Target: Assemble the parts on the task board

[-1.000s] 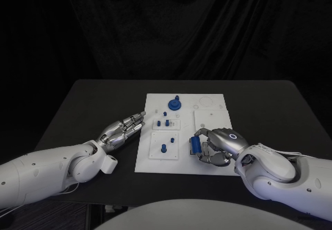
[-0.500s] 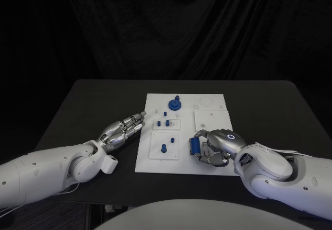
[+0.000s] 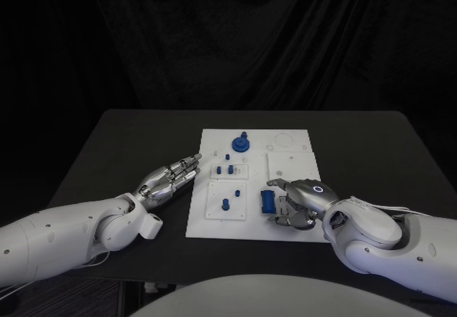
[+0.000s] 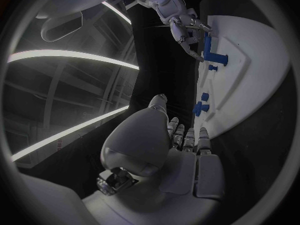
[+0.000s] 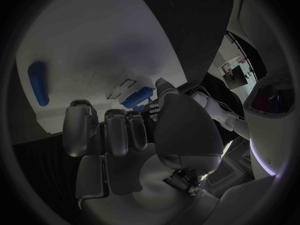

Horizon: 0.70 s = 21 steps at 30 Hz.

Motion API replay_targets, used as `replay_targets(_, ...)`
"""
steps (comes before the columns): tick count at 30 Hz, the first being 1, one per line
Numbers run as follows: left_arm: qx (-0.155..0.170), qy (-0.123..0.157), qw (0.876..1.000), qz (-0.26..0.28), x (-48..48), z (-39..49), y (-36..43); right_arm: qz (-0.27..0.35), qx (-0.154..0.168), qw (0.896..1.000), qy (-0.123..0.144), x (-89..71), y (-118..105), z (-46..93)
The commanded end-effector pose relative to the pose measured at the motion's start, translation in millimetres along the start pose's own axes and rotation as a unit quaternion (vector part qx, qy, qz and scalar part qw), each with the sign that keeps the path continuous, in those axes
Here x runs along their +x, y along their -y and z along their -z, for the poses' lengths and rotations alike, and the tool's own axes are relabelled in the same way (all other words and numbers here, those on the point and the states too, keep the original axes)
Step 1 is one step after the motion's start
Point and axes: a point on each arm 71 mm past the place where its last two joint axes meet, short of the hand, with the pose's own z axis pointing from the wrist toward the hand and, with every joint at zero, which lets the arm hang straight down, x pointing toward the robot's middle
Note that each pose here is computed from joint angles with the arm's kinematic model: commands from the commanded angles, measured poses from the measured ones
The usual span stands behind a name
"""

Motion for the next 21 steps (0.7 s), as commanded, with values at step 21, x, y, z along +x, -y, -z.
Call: replay_targets(21, 0.030, 0.000, 1.000, 0.005, 0.7, 1.6, 4.5, -0.036, 0.025, 0.995, 0.092, -68.0, 19, 21.0)
